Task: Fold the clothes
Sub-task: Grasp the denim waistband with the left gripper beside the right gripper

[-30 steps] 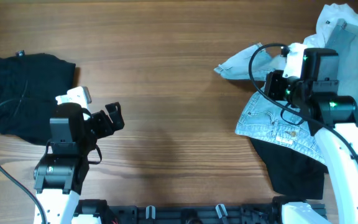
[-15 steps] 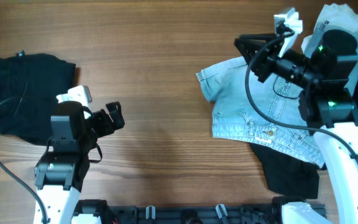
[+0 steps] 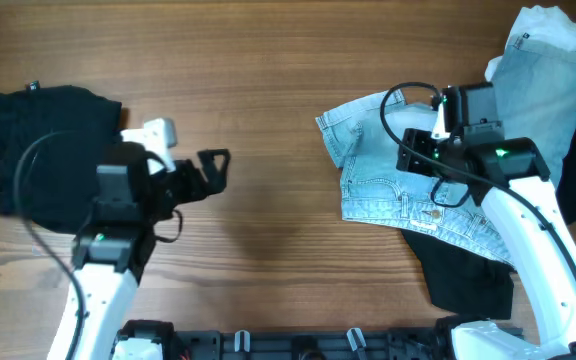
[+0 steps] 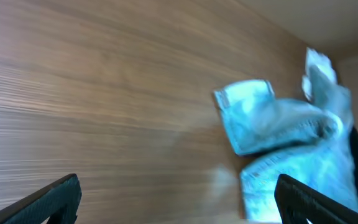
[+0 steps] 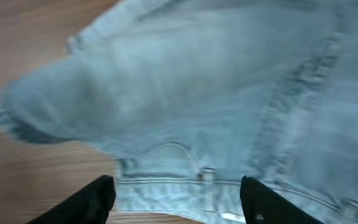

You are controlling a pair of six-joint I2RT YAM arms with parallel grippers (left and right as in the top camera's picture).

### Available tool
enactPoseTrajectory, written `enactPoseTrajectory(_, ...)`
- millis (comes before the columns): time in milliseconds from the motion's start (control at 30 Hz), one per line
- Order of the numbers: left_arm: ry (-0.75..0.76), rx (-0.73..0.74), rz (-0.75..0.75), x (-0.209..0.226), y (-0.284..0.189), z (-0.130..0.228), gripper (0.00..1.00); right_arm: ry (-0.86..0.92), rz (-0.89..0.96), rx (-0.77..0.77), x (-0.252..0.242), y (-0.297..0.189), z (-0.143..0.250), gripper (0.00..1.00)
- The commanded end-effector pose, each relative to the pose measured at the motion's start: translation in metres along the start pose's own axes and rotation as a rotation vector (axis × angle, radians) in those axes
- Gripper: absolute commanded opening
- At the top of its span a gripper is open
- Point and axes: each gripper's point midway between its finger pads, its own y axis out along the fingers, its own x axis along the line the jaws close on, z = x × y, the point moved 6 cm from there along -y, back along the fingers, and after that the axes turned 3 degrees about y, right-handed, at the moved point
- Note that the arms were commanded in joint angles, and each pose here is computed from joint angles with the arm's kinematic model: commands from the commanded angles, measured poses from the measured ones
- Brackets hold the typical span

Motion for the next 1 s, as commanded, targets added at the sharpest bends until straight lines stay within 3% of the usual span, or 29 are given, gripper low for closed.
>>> enactPoseTrajectory(0, 0.022, 0.155, 0.109, -0.032, 0.033, 0.026, 1.00, 0.081, 0.116, -0.027, -0.014, -0.002, -0.002, 0.71)
enactPoseTrajectory(100, 0.027, 0.288, 0.178, -0.063, 0.072, 0.062, 1.00, 0.162, 0.152, -0.033, -0.024, -0.002, -0.003, 0.78)
enactPoseTrajectory(167, 0.054, 0.353, 0.234, -0.086, 0.097, 0.090, 1.00, 0.110, 0.127, -0.014, -0.026, -0.003, -0.003, 0.79)
enactPoseTrajectory(433, 0.205, 0.430, 0.383, -0.130, 0.149, 0.167, 0.96, 0.082, 0.116, 0.013, -0.025, -0.002, 0.001, 0.80)
enactPoseTrajectory(533, 0.083, 0.490, 0.345, -0.126, 0.161, 0.187, 0.93, 0.081, 0.118, 0.018, -0.026, -0.003, 0.002, 0.80)
enactPoseTrajectory(667, -0.046, 0.501, 0.352, -0.136, 0.163, 0.193, 0.71, 0.090, 0.121, 0.007, -0.028, -0.006, 0.001, 0.80)
enactPoseTrajectory(733, -0.111, 0.456, 0.304, -0.137, 0.166, 0.191, 0.48, 0.116, 0.126, -0.014, -0.036, -0.013, -0.001, 0.80)
enactPoseTrajectory(967, -0.128, 0.396, 0.255, -0.133, 0.170, 0.185, 0.04, 0.178, 0.138, -0.077, -0.055, -0.035, -0.003, 0.79)
